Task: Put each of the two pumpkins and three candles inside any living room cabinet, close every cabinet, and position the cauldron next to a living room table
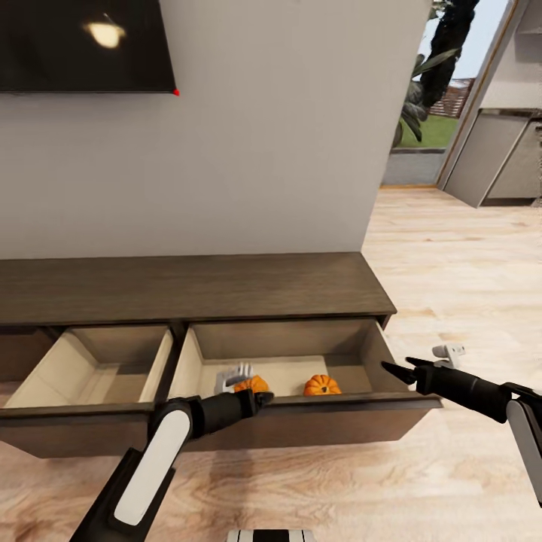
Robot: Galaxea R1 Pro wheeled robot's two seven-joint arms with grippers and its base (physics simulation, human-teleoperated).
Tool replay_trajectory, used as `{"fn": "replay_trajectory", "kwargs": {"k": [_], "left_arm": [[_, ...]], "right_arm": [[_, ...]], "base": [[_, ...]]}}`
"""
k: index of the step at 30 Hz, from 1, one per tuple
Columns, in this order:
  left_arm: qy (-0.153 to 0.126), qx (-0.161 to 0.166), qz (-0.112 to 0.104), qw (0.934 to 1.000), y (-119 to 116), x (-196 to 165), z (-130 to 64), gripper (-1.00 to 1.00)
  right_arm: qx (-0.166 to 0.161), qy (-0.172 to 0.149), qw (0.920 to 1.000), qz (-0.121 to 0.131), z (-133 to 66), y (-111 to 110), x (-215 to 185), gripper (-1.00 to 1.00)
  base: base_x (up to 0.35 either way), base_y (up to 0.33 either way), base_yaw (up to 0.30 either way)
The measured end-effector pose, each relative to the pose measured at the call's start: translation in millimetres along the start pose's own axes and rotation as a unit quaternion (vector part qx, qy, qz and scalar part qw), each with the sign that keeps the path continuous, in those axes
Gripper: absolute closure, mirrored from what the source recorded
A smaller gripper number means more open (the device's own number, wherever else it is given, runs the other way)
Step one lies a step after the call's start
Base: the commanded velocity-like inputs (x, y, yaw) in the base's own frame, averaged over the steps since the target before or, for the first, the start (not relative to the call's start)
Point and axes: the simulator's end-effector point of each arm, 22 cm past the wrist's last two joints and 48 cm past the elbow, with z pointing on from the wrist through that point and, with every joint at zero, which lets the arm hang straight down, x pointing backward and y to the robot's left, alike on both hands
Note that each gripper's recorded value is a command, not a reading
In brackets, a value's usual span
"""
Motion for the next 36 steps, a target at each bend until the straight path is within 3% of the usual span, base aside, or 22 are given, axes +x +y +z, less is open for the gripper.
{"fn": "replay_trajectory", "kwargs": {"k": [7, 16, 19, 20, 22, 25, 32, 36], "left_arm": [[0.002, 0.03, 0.009, 0.9995, -12, 10, -2.8, -1.0], [0.011, 0.03, 0.03, 0.999, -20, 25, -3.4, -1.0], [0.005, -0.019, 0.04, 0.999, 14, 42, -4.1, -1.0], [-0.012, -0.051, 0.047, 0.9975, 35, 47, -5.1, -1.0], [-0.063, -0.117, 0.072, 0.9886, 72, 55, -11.6, -1.0], [-0.112, -0.172, 0.102, 0.9734, 106, 61, -15.2, -1.0], [-0.12, -0.23, 0.116, 0.9589, 163, 92, -8.6, -1.0], [-0.119, -0.276, 0.115, 0.9468, 228, 122, -6.0, -1.0]], "right_arm": [[0.014, -0.004, 0.9999, -0.004, -2.6, -4, -4, -1.0], [0.015, -0.011, 0.9998, -0.009, -6.5, -1, -10, -1.0], [0.015, -0.013, 0.9997, -0.01, -7.9, 0, -12, -1.0], [0.015, -0.014, 0.9997, -0.011, -8.3, 0, -12, -1.0], [0.015, -0.015, 0.9997, -0.012, -9.3, 1, -14, -1.0], [0.015, -0.017, 0.9997, -0.013, -10.7, 2, -16, -1.0], [0.015, -0.021, 0.9996, -0.014, -13.3, 2, -19, -1.0], [0.012, -0.025, 0.9995, -0.015, -12.2, 4, -23, -1.0]], "base": [[0.0, 0.0, -0.072], [0.0, 0.0, -0.072], [0.0, 0.0, -0.072], [0.0, 0.0, -0.072], [0.0, 0.0, -0.072], [0.0, 0.0, -0.069], [0.0, 0.0, -0.021], [0.0, 0.0, -0.002]]}}
